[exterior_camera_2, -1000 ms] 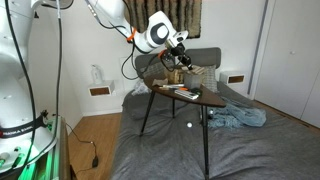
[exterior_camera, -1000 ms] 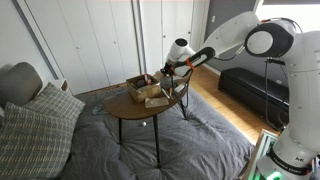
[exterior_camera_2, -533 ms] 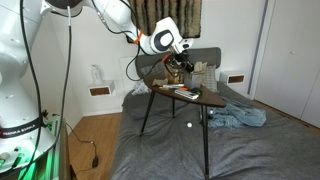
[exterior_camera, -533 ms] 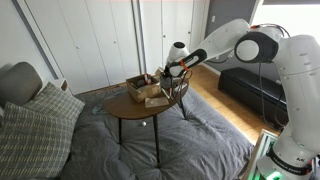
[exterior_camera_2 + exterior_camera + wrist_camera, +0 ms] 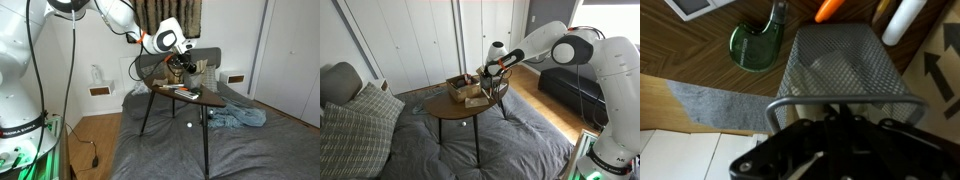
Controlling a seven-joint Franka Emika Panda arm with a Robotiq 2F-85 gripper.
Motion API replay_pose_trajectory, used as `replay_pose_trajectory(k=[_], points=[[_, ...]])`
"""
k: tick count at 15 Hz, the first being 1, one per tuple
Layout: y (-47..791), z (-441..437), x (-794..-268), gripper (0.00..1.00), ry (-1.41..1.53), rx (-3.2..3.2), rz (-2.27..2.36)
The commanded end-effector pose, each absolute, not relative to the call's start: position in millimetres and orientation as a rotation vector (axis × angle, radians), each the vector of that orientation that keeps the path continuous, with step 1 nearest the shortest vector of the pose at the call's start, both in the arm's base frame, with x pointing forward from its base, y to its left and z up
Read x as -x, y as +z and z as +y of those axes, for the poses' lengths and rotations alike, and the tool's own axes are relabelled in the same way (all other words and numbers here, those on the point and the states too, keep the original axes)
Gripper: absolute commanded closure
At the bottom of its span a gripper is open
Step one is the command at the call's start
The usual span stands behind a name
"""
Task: Pick up two sheets of brown paper and place them into the gray bin on the table
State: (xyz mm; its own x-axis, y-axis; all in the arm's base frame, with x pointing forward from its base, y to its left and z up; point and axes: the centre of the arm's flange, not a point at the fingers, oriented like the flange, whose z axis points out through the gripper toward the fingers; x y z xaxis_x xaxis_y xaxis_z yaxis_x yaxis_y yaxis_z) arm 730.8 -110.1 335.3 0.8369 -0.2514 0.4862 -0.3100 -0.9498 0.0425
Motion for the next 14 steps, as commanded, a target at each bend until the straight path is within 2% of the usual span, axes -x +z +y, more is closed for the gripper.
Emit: replay_pose_trajectory(k=[1, 5, 7, 11, 12, 13, 14], points=[[350, -106, -739, 0.63, 0.738, -2.897, -0.421], [356, -103, -738, 0.37, 0.734, -2.888, -0.404], [358, -102, -736, 0.38, 0.723, -2.887, -0.398], [364, -104, -730, 0.56, 0.729, -2.877, -0.401], [366, -105, -729, 0.54, 0.733, -2.875, -0.405], [369, -106, -728, 0.6, 0.739, -2.872, -0.408], [371, -106, -726, 0.58, 0.745, -2.87, -0.409]])
